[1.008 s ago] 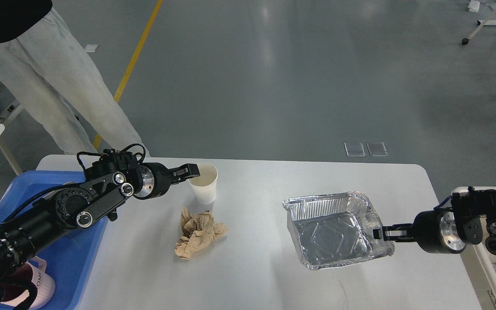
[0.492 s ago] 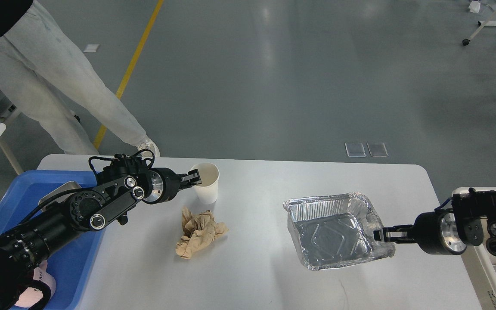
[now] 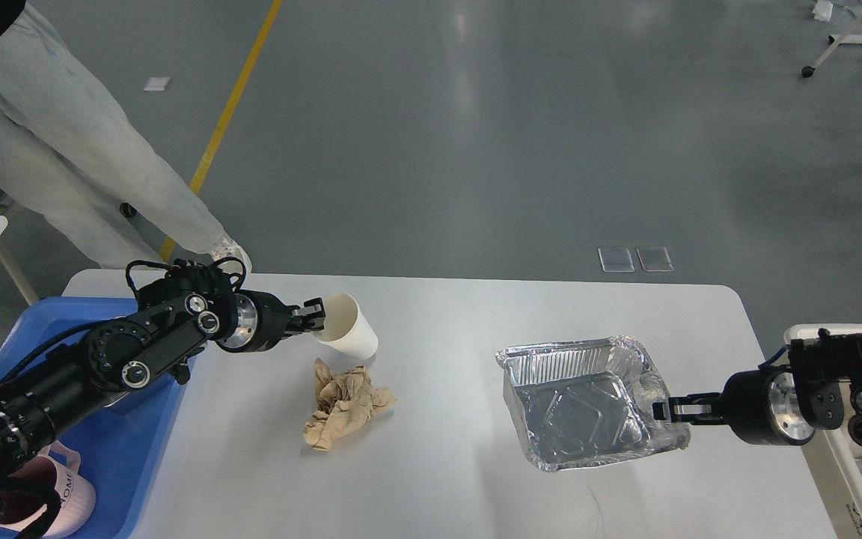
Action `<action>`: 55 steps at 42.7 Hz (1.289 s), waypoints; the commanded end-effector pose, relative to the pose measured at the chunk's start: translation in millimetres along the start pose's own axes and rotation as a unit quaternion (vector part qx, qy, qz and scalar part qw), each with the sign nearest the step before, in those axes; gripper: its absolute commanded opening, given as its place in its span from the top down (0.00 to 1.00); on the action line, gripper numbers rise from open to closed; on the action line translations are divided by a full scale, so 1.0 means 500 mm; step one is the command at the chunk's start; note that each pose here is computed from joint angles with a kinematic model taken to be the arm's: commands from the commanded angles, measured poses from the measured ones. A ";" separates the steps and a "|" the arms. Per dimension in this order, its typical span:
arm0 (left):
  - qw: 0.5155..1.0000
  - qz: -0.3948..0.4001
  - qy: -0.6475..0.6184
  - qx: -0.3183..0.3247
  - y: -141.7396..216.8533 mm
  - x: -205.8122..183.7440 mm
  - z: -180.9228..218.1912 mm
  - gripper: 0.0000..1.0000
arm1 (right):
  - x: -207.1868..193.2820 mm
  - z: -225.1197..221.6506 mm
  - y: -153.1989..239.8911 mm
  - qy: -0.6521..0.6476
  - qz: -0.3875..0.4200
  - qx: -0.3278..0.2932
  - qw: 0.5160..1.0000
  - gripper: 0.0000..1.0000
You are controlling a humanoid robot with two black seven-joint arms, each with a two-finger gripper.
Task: Tidy desktop
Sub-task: 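Lift the paper cup with the left gripper and carry it over the foil tray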
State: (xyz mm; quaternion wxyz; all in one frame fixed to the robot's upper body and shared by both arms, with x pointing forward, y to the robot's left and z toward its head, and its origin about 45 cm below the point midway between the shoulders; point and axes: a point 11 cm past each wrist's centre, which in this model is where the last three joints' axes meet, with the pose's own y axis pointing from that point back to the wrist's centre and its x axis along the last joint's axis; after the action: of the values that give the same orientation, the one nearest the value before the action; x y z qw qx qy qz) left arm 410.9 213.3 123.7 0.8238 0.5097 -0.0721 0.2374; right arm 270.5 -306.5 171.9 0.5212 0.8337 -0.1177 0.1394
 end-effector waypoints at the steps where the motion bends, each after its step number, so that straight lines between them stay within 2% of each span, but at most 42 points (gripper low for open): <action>1: 1.000 0.001 0.001 -0.002 0.033 0.036 -0.011 1.00 | 0.000 0.000 0.000 0.000 0.000 0.000 1.000 1.00; 13: 1.000 0.004 -0.015 -0.012 0.145 0.142 -0.011 1.00 | 0.000 0.000 0.000 0.000 0.000 0.000 1.000 1.00; 15: 1.000 0.004 -0.015 -0.012 0.145 0.142 -0.011 1.00 | 0.000 0.000 0.000 0.000 0.000 0.000 1.000 1.00; 16: 1.000 -0.004 -0.021 -0.016 0.195 0.179 -0.007 1.00 | 0.000 0.000 0.000 0.000 0.000 0.000 1.000 1.00; 23: 0.999 -0.007 -0.043 -0.032 0.287 0.226 0.012 1.00 | 0.001 0.001 0.001 0.000 0.001 0.000 1.000 1.00; 24: 0.998 -0.012 -0.052 -0.040 0.334 0.250 0.024 1.00 | 0.001 -0.001 0.001 0.000 0.001 0.001 1.000 1.00; 25: 0.998 -0.012 -0.052 -0.040 0.334 0.250 0.024 1.00 | 0.001 -0.001 0.001 0.000 0.001 0.001 1.000 1.00; 26: 0.997 0.009 -0.052 -0.049 0.372 0.279 0.036 1.00 | 0.004 -0.002 0.001 0.001 0.003 0.001 1.000 1.00; 34: 0.993 0.052 -0.071 -0.083 0.450 0.334 0.107 0.99 | 0.006 -0.003 0.002 0.001 0.005 0.002 1.000 1.00; 42: 0.987 0.042 -0.107 -0.110 0.434 0.327 0.196 0.98 | 0.008 -0.005 0.002 0.001 0.006 0.004 1.000 1.00; 43: 0.984 0.028 -0.123 -0.127 0.412 0.313 0.246 0.98 | 0.010 -0.007 0.002 0.002 0.007 0.005 1.000 1.00; 45: 0.983 0.021 -0.129 -0.131 0.401 0.305 0.264 0.98 | 0.010 -0.006 0.002 0.002 0.007 0.005 1.000 1.00; 46: 0.979 0.001 -0.145 -0.145 0.368 0.279 0.315 0.98 | 0.011 -0.007 0.003 0.001 0.008 0.006 1.000 1.00; 52: 0.972 -0.036 -0.166 -0.162 0.306 0.227 0.393 0.98 | 0.014 -0.003 0.008 -0.001 0.012 0.004 1.000 1.00; 53: 0.968 -0.057 -0.180 -0.167 0.274 0.193 0.433 0.98 | 0.015 0.001 0.011 -0.002 0.014 0.002 1.000 1.00; 55: 0.965 -0.073 -0.188 -0.168 0.252 0.168 0.453 0.98 | 0.016 0.000 0.012 -0.002 0.015 0.003 1.000 1.00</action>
State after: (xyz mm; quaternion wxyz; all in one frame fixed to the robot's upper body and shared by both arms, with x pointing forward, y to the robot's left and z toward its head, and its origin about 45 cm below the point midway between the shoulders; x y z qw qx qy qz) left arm 464.3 141.0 382.2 0.8786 0.4056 -0.2267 0.1102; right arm 275.5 -307.2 178.1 0.5167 0.8341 -0.1271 0.1456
